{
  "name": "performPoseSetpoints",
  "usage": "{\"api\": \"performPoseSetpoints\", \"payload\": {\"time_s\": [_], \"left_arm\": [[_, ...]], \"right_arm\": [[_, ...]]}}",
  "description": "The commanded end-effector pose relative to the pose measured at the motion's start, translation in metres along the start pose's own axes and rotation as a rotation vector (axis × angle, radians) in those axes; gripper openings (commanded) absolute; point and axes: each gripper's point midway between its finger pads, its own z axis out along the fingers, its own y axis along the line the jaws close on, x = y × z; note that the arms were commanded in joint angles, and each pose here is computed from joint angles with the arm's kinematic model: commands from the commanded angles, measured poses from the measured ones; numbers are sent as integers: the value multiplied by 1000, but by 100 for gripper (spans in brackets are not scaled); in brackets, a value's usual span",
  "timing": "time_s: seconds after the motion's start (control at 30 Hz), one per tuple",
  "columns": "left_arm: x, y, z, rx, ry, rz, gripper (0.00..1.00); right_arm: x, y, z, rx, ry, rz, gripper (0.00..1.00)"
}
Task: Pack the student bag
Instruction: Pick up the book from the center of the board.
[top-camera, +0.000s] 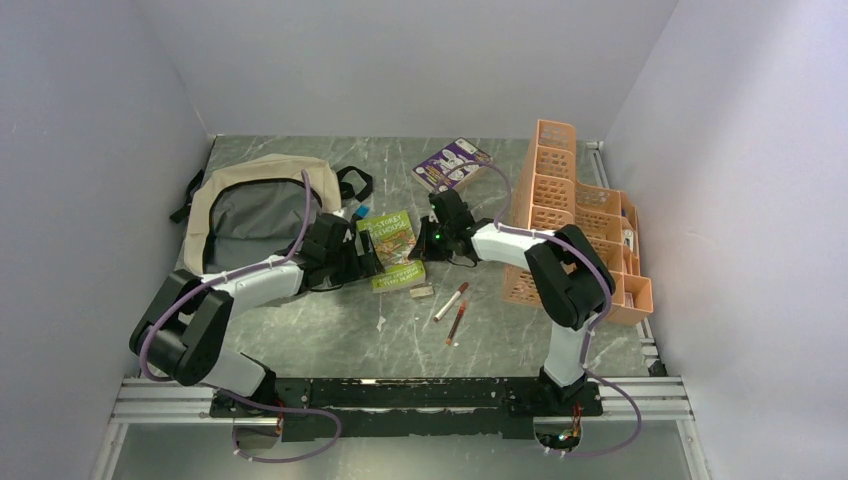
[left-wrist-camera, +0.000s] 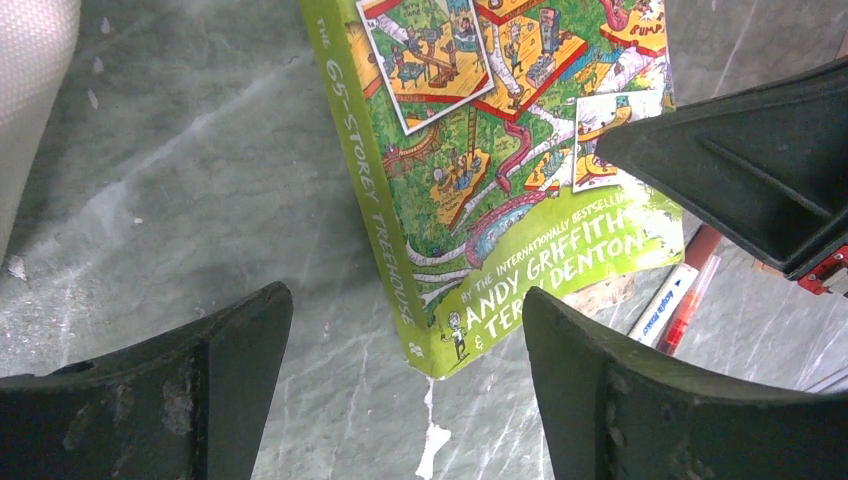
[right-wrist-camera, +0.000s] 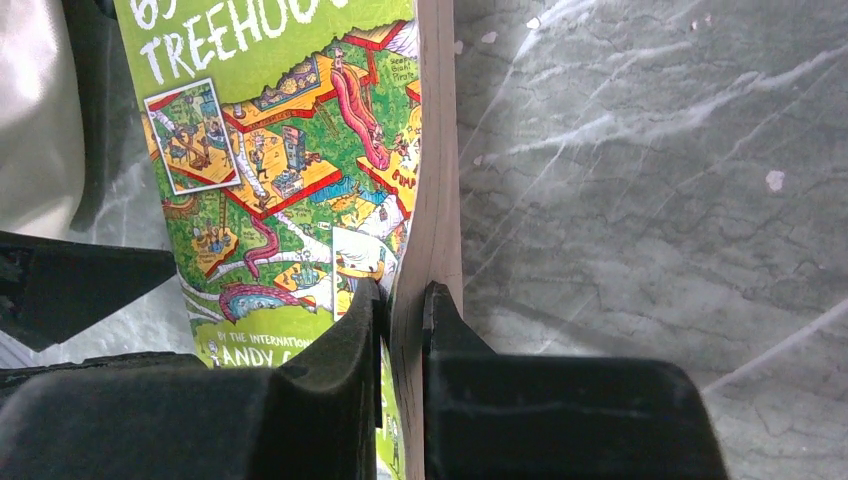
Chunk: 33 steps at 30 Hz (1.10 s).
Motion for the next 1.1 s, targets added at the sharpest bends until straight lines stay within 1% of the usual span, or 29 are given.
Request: {"api": "performPoseSetpoints", "payload": {"time_s": [0.0, 0.33, 0.47, 0.63, 0.73, 0.93, 1.03, 1.07], "left_arm": [[-1, -12, 4, 58, -16, -18, 89], [12, -16, 16, 131, -6, -115, 88], [14, -21, 21, 185, -19, -172, 85], [23, -25, 25, 243, -6, -233, 83], [26, -31, 24, 306, -8, -261, 81], [13, -58, 17, 440, -35, -201, 61], [5, -62, 15, 436, -50, -165, 47], [2, -63, 15, 428, -58, -153, 41]], "right_arm": [[87, -102, 19, 326, 231, 9, 0], [102, -120, 19, 355, 263, 39, 0], [104, -120, 18, 350, 270, 41, 0], [104, -120, 15, 345, 267, 43, 0], [106, -119, 15, 335, 273, 44, 0], [109, -117, 17, 318, 286, 37, 0], [107, -116, 16, 315, 278, 37, 0], [105, -115, 16, 317, 271, 38, 0]]}}
